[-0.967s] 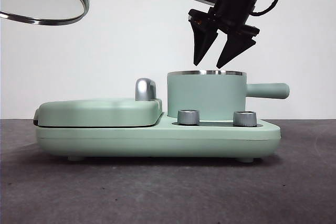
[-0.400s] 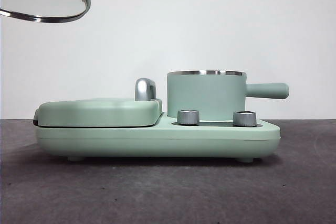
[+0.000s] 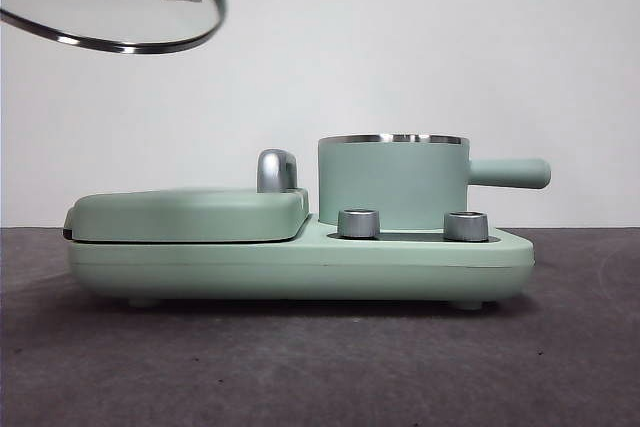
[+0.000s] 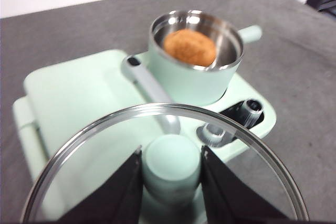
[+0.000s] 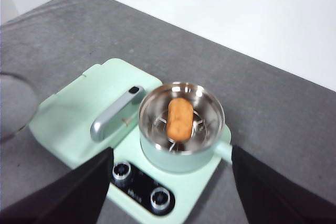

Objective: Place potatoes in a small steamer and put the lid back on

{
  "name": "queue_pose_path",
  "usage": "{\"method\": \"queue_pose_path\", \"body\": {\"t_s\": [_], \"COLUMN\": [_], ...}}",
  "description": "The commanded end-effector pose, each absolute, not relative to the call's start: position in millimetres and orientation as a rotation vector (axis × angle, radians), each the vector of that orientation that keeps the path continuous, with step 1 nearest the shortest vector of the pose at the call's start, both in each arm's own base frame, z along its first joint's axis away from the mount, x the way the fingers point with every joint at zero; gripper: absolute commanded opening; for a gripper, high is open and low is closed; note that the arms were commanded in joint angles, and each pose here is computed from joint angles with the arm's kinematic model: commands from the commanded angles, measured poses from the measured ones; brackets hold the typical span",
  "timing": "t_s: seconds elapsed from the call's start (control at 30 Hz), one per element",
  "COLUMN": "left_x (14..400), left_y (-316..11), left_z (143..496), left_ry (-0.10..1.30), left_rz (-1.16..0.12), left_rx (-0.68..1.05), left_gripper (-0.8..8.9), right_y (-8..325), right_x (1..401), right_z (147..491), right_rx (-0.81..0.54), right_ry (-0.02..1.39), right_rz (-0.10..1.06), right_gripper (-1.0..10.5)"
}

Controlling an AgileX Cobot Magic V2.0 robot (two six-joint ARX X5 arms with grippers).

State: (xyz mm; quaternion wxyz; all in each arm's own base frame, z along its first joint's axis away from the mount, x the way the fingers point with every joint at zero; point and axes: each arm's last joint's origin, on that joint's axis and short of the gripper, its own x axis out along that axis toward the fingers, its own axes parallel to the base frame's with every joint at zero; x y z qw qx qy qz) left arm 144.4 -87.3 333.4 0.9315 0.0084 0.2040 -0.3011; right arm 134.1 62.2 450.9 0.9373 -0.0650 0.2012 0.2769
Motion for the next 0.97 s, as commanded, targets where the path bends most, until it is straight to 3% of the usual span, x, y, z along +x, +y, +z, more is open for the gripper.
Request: {"method": "queue_pose_path", "body": {"t_s": [0.03,0.5,0.97], "left_x": [151,189,271], "left_y": [-93,-132,-204], "left_z": [342,347,336], "left_ry": [0.346,0.143,0.143], "left_rz": [-0.652,-0.73,-0.777], "left_rx": [-0.002,-0.036,0.064], "left_gripper": [0.07,0.07,0.07], "right_y": [57,32,30], "right_x": [122,67,63], "right_z": [440,356,335], "right_rx": [-0.129,-0.109,-0.113], "right_ry": [0.414,0.441,0.481], "right_rz": [0.555,0.496,0.492], "right_gripper": [3.5,3.5,3.5]}}
